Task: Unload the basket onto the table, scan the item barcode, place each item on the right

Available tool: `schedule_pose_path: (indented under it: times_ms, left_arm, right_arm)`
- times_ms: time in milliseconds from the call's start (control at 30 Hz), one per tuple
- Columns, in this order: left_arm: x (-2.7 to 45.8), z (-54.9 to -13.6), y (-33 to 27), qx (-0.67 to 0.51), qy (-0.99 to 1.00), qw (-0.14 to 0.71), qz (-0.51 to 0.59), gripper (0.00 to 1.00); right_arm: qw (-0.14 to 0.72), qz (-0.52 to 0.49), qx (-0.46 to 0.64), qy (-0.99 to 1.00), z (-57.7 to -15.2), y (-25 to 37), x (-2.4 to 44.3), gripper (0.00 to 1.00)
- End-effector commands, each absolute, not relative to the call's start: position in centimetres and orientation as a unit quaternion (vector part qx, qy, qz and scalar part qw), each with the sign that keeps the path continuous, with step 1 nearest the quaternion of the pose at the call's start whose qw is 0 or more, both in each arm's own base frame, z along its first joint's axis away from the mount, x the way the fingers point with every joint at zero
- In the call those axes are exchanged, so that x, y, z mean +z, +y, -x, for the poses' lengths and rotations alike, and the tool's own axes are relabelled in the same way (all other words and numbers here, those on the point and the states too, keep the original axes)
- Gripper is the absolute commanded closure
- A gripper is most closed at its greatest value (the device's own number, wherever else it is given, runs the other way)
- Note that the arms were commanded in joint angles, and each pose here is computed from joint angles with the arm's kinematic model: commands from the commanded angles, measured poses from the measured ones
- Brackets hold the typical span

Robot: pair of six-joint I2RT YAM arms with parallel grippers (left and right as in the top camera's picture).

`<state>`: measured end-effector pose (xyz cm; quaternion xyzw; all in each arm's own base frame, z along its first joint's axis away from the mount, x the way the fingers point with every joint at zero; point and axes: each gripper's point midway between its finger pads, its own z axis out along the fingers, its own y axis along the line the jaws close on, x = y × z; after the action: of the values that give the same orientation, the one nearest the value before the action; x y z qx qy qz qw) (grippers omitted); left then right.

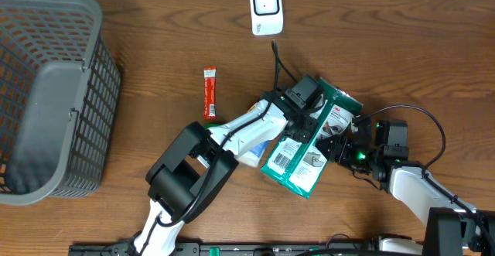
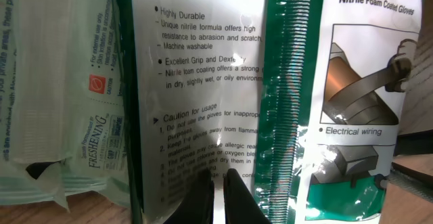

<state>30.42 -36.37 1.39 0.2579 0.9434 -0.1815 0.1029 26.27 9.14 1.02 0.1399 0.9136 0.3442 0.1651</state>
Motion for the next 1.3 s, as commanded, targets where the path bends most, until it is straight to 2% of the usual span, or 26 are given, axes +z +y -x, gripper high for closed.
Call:
schedule_pose_path:
  times_ms: [0,133,333,433,833,1067,1267]
  left_arm:
    - [0.3,-30.2,-36.1,-0.171,0.945,0.096,-0.263,0.92]
    - [1.1,-30.5,-36.4,-0.176,0.943,0.103,-0.263,0.92]
    - [5.7,-32.0,-36.3,-0.173,0.934,0.166,-0.263,0.92]
    - [6.4,-32.5,-35.7,-0.158,0.936,0.182,-0.259,0.92]
    - [-0.1,-31.8,-33.5,-0.090,0.954,0.128,-0.255,0.92]
    - [-1.7,-31.2,-33.3,-0.086,0.957,0.108,-0.257,0.92]
    - [-2.4,-30.4,-33.8,-0.105,0.956,0.086,-0.260,0.92]
  right_arm:
    - [0.114,-0.170,0.313,0.927,-23.7,8.8,-1.7,0.40]
    - [0.108,-0.180,0.308,0.928,-23.5,8.6,-1.9,0.37]
    - [0.104,-0.193,0.298,0.929,-23.4,8.3,-2.1,0.37]
    - [0.101,-0.201,0.299,0.927,-23.4,8.3,-2.1,0.37]
    - [0.088,-0.207,0.295,0.928,-22.8,8.3,-2.4,0.35]
    - [0.068,-0.244,0.262,0.931,-21.9,7.3,-3.2,0.33]
    - [0.083,-0.259,0.268,0.924,-22.9,7.3,-2.9,0.28]
